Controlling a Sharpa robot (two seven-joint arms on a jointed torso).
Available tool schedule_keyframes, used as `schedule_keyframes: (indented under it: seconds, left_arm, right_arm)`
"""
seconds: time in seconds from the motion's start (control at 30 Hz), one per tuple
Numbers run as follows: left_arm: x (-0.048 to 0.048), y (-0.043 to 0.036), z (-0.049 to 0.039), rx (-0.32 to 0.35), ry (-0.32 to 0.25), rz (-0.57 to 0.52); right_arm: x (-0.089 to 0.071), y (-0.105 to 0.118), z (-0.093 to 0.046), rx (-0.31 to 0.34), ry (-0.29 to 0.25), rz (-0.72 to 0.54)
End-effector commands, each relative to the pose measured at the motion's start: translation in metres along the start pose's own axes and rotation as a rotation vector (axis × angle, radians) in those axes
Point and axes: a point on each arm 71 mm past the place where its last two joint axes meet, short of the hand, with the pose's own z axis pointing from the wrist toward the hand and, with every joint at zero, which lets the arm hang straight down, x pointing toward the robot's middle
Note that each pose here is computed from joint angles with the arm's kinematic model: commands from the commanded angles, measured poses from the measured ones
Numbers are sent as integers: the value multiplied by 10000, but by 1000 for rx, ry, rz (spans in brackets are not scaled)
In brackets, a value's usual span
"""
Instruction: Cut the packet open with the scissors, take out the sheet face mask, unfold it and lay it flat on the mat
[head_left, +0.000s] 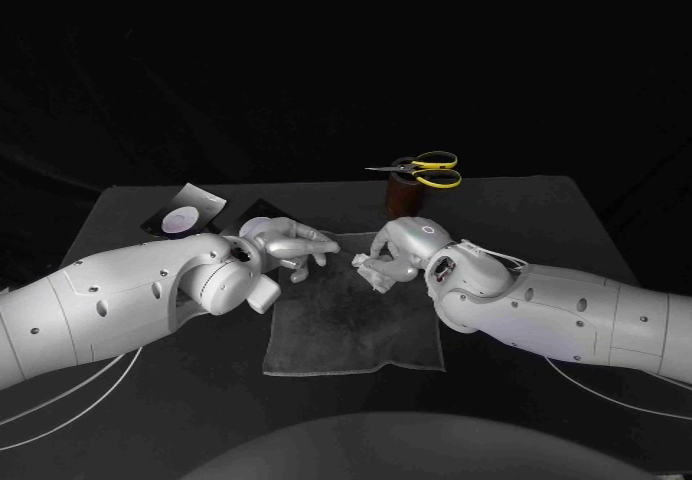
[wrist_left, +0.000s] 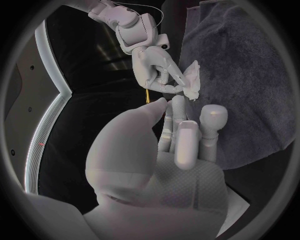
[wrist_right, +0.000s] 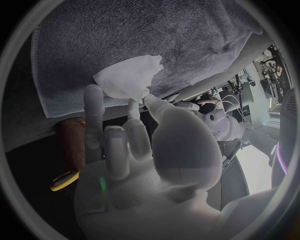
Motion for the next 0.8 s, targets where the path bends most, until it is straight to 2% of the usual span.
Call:
schedule_keyframes:
  seconds: [0.03,0.27,0.57,0.7,0.8]
  left_arm:
    - [25,-5,6,-2,21,-4]
    - [30,-5,10,-4,25,-4]
    - [30,-4,12,-4,26,-4]
    - [34,-5,12,-4,29,-4]
    - [39,-6,13,-4,32,-4]
  right_arm:
    - [7,3,3,-2,8,-8]
    - [-24,22,-4,-32,-31,10]
    - [-123,43,-90,-85,-111,111]
    - [-169,29,-128,-83,-125,160]
    - [-199,-1,-152,-57,-124,221]
